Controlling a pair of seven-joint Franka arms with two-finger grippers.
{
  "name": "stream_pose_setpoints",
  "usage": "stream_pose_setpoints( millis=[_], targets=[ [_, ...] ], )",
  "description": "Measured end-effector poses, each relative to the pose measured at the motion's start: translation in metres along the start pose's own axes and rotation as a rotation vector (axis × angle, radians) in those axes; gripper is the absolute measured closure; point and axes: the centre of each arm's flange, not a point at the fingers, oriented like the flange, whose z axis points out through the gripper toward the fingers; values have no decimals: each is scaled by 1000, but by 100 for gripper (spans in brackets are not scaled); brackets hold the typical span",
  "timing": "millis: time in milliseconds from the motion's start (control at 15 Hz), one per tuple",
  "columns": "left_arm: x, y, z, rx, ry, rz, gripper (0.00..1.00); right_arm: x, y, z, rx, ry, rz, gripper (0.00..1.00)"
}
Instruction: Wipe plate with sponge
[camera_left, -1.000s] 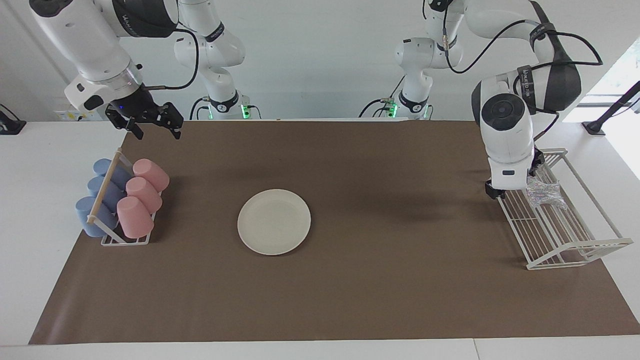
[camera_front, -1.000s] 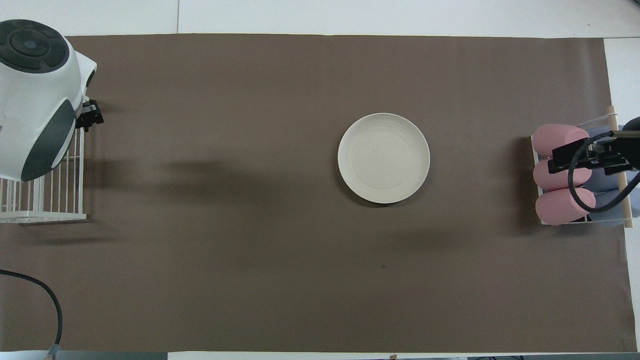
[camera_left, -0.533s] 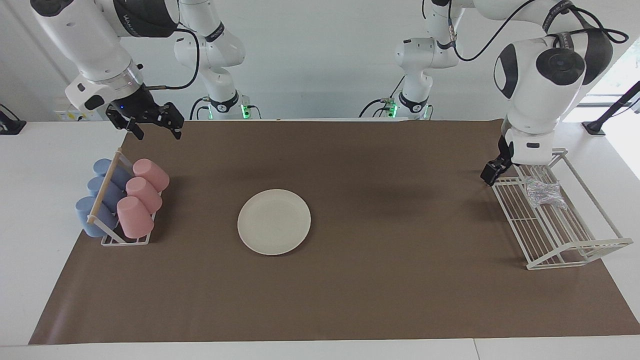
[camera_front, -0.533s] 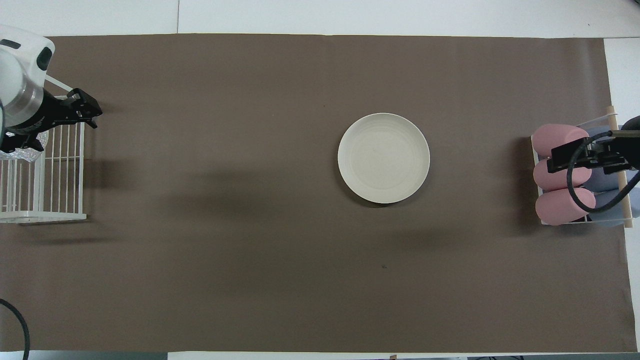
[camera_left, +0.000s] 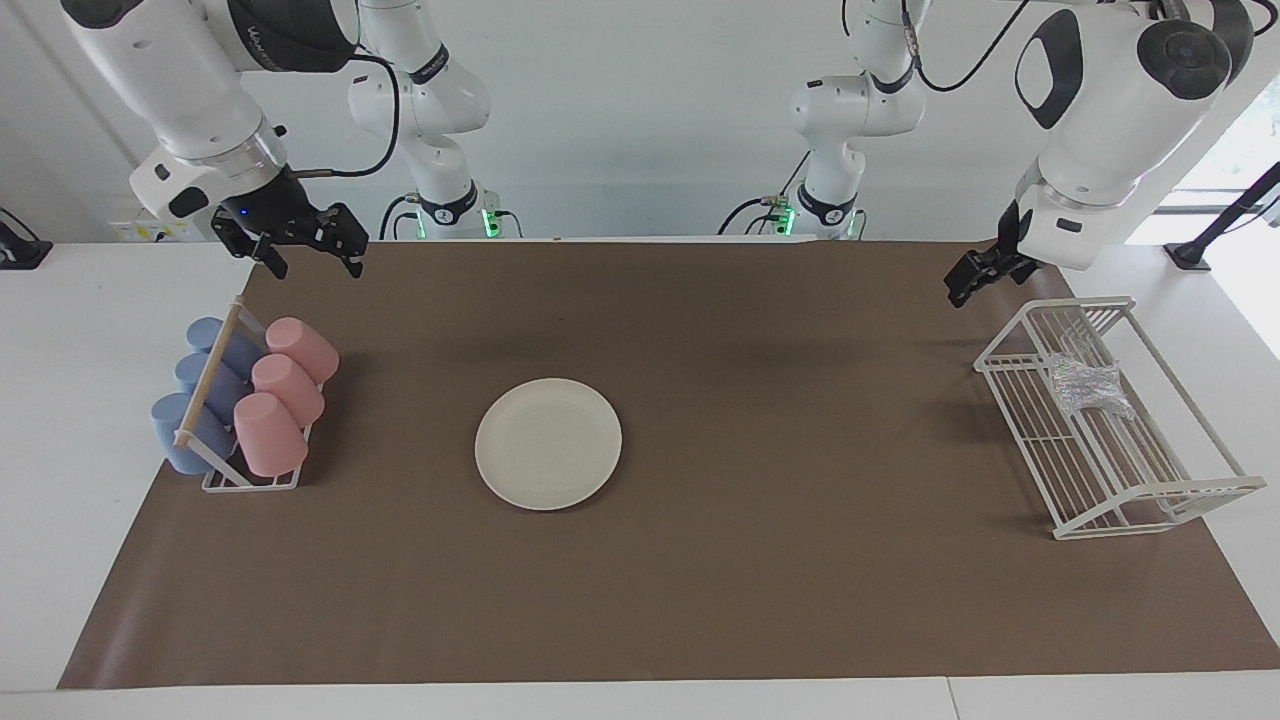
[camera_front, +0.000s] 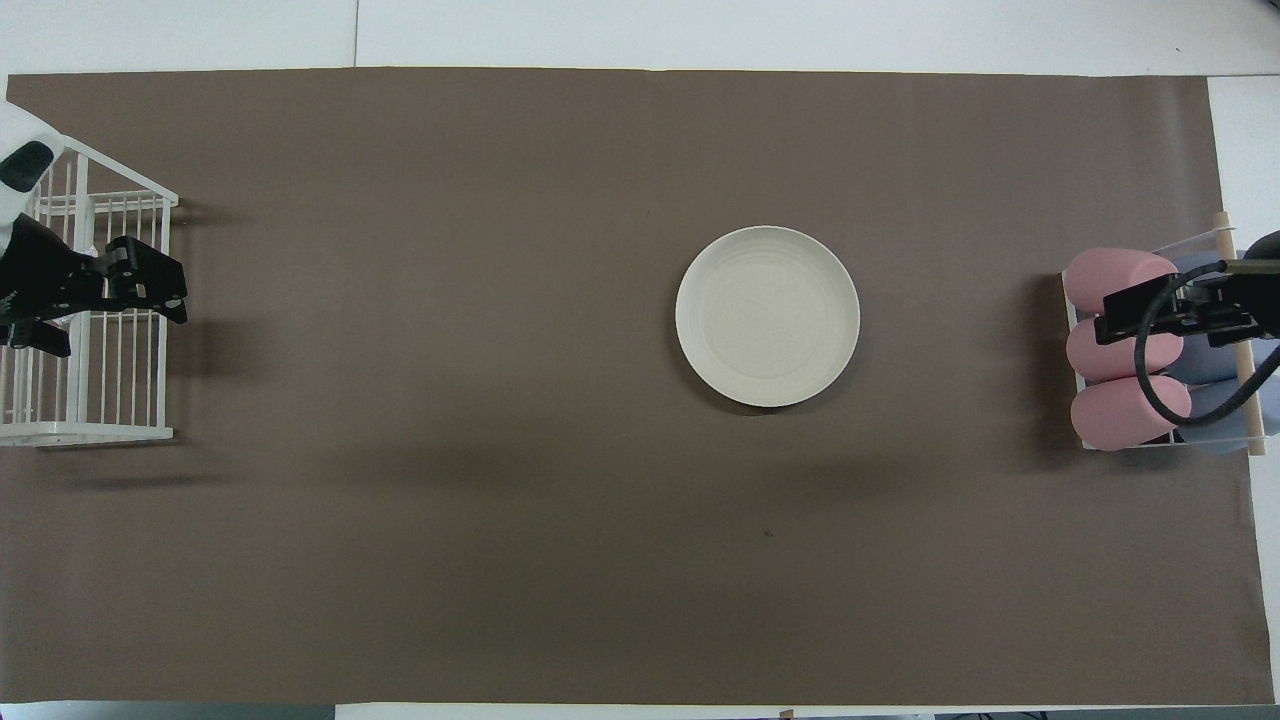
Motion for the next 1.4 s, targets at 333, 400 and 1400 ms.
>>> stream_pose_setpoints(
  millis=[333,400,1400],
  targets=[
    [-20,0,-18,-40,-19,24,0,0,0,-1,0,4,0,0],
    [-24,-1,-21,-42,-32,29,0,0,0,-2,0,6,0,0],
    [-42,24,-39,-89,2,223,0,0,0,-6,0,15,-1,0]
  ],
)
